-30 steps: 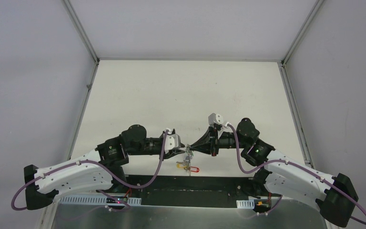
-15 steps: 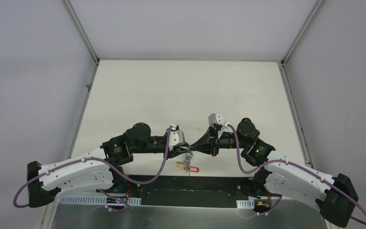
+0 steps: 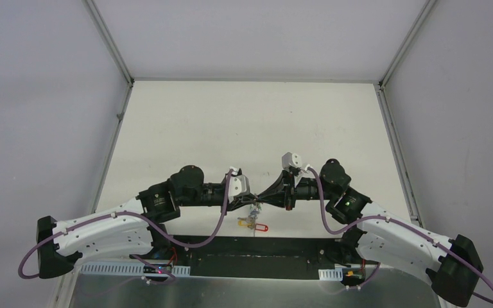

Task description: Put the keys on the keyring

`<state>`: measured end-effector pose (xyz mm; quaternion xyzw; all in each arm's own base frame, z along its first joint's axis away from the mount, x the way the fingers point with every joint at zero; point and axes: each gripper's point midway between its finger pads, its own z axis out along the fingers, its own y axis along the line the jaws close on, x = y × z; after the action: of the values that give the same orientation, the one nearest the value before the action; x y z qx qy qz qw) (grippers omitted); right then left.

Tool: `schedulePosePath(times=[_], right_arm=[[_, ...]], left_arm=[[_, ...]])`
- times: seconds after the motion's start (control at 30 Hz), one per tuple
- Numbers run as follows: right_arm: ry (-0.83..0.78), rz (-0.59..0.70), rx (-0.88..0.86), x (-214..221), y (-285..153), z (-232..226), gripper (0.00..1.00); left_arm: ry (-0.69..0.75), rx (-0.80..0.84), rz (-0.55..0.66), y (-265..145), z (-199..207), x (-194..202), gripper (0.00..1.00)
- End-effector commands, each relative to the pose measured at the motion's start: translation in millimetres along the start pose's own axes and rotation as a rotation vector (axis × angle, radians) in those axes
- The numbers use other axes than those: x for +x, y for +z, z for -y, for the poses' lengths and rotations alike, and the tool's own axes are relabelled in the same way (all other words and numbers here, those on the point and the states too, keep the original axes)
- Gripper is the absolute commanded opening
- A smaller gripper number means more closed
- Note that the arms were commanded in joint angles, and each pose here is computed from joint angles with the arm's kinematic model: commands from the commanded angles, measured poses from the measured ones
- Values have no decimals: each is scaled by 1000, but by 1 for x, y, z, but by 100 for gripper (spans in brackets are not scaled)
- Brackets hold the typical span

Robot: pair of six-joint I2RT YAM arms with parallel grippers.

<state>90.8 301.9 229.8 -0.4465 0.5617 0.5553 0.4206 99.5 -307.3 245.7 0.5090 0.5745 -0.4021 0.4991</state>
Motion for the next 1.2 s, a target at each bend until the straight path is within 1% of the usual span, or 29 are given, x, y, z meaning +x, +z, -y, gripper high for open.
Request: schedulePosePath(times=[0.0,0.07,0.1,0.17,0.2,0.3,0.37,0.43,0.47,0.53,0.63,0.77,0.83,0.9,1.03,1.17], right_arm=[[-88,82,-25,-35,0,-9,0],[-85,81,-24,-35,1,-9,0],[-85,81,-22,-35,1,-9,0],[-83,82,-11,-35,0,-7,1],[-80,84,0,-35,0,-6,8],[-80,103,62,-40,-5,1,32],[-89,116,92,-42,-9,3,45],[-98,124,120,-43,-13,6,55],[-100,124,130,-43,-14,7,58],[-104,120,141,-43,-15,8,60],[-94,109,128,-42,-12,8,60],[-76,104,73,-42,-3,4,50],[-60,95,53,-39,2,4,45],[-43,97,45,-37,5,5,42],[-29,125,33,-36,9,7,38],[-16,147,24,-37,15,9,34]], left_arm=[[17,14,107,-2,4,-27,11],[15,21,97,-2,6,-25,2],[11,25,84,-2,6,-23,0],[6,27,60,-3,7,-21,0],[4,25,43,-4,6,-20,0],[9,15,-26,-8,4,-14,0],[19,9,-66,-12,2,-18,0],[26,14,-126,-15,1,-16,0],[30,18,-162,-16,1,-15,0],[34,35,-236,-18,1,-12,0],[22,51,-365,-20,1,-6,0],[2,42,-549,-28,-5,3,0],[6,35,-609,-28,-10,4,0],[15,30,-633,-28,-13,0,0],[29,31,-623,-24,-15,-9,0],[26,40,-622,-22,-14,-10,0]])
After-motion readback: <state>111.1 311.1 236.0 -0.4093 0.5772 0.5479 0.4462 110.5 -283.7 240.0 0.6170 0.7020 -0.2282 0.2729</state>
